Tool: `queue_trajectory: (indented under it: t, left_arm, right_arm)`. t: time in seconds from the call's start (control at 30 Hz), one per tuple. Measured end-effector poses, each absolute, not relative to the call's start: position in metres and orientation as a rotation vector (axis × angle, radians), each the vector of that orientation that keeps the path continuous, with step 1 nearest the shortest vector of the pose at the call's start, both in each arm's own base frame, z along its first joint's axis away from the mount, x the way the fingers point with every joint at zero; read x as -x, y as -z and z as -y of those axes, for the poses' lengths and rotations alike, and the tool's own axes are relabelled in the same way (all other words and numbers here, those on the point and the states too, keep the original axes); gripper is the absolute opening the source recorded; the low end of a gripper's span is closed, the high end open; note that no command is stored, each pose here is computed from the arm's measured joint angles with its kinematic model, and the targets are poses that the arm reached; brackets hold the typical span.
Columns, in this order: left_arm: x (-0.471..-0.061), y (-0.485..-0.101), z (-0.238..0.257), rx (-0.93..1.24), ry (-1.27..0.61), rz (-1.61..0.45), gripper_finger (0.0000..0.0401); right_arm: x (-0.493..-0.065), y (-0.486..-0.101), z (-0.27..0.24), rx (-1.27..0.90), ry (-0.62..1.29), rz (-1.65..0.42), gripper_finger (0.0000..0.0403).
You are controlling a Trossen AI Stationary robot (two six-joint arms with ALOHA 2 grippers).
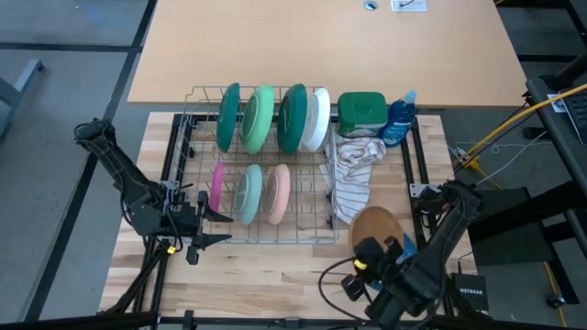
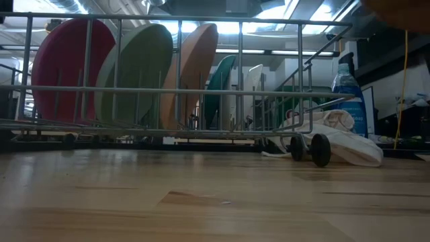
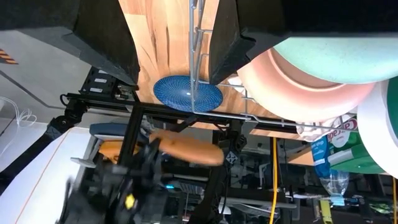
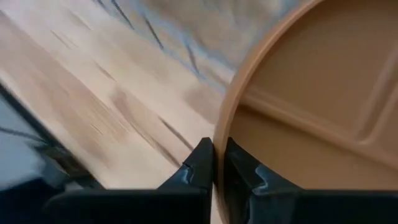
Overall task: Sort dishes
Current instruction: Put the brown plate in the dish rack
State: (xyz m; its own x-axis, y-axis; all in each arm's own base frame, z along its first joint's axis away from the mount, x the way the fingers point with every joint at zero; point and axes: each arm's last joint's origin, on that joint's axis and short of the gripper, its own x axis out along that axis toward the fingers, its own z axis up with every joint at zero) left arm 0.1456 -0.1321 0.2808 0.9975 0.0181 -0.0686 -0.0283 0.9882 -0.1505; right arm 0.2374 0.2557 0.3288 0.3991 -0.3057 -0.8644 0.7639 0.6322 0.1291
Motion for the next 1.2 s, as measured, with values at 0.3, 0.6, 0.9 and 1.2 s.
queue_trajectory:
  t: [0.3, 0.6, 0.9, 1.2]
  left_arm:
    - [-0.146, -0.281, 0.132, 0.154, -0.023, -0.062, 0.0184]
    - [-0.146, -0.281, 0.132, 0.153, -0.023, -0.062, 0.0184]
    - [-0.146, -0.281, 0.132, 0.131, -0.022, -0.063, 0.0184]
    - [-0.146, -0.281, 0.132, 0.131, -0.022, -0.062, 0.0184]
  right_arm:
    - [-0.241, -0.393, -0.248, -0.509, 0.596, -0.534, 0.0017]
    - [-0.255, -0.372, -0.256, -0.434, 0.642, -0.213, 0.0016]
    - [-0.263, -0.325, -0.259, -0.464, 0.7, 0.037, 0.0017]
    - [-0.261, -0.293, -0.253, -0.559, 0.699, 0.222, 0.0016]
